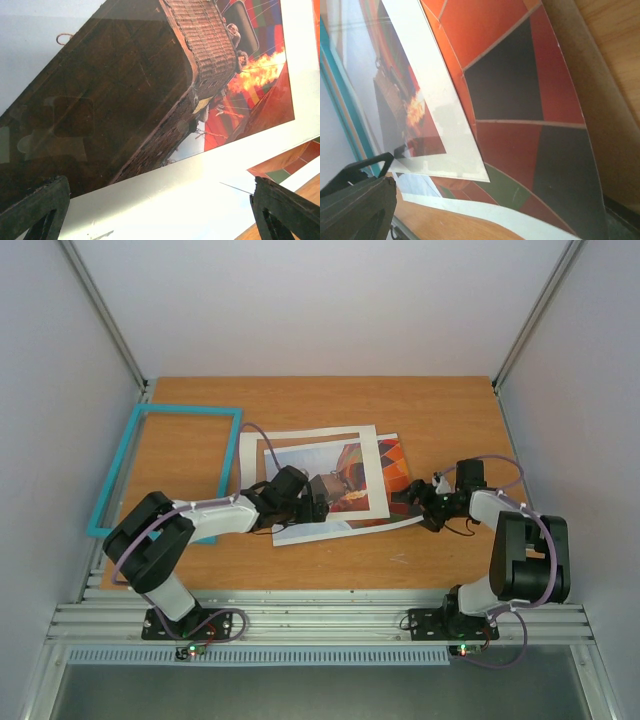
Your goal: Take the photo out of the frame
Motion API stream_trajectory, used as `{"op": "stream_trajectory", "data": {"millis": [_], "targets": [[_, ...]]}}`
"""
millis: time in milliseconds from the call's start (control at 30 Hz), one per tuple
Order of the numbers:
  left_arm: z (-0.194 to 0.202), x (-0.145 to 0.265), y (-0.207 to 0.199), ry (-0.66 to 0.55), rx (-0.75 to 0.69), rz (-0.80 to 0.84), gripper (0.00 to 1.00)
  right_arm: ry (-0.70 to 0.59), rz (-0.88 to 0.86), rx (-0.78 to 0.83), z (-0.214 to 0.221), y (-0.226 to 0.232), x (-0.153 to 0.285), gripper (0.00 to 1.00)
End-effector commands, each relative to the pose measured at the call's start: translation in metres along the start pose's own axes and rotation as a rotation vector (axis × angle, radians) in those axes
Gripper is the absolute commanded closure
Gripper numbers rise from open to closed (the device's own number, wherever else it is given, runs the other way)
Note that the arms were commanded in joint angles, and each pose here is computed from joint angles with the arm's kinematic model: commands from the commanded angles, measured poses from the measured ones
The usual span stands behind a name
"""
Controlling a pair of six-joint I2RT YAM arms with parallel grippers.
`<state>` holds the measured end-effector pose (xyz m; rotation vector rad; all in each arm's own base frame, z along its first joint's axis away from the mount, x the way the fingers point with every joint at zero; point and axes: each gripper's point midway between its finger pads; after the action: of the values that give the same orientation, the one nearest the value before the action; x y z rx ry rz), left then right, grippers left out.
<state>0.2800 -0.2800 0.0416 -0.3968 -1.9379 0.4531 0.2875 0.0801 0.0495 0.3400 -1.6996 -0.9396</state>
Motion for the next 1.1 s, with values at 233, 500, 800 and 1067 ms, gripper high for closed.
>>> {"op": "stream_trajectory", "data": {"millis": [233, 500, 800, 1067], "targets": [[0.036, 0.003, 0.03, 0.127, 0.062, -0.061, 0.01, -0.023, -0.029, -0.038, -0.019, -0.007, -0.016, 0.13], [0.036, 0.006, 0.029, 0.124, 0.055, -0.056, 0.01, -0.026, -0.077, -0.012, -0.036, -0.001, -0.019, 0.18], [0.037, 0.009, 0.03, 0.125, 0.046, -0.059, 0.01, -0.034, -0.092, -0.017, -0.05, -0.002, -0.017, 0.23], [0.037, 0.012, 0.03, 0.122, 0.041, -0.054, 0.01, 0.009, -0.135, 0.032, -0.057, 0.004, -0.022, 0.3]]}}
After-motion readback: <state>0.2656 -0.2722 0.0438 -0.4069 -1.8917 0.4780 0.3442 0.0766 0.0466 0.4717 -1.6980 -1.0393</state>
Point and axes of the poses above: each gripper's point midway between its finger pads, its own x axis back along the fingers, its own y axis along the line the jaws close on, z = x × y, and after that the axes turned 4 degrees about x, right-handed
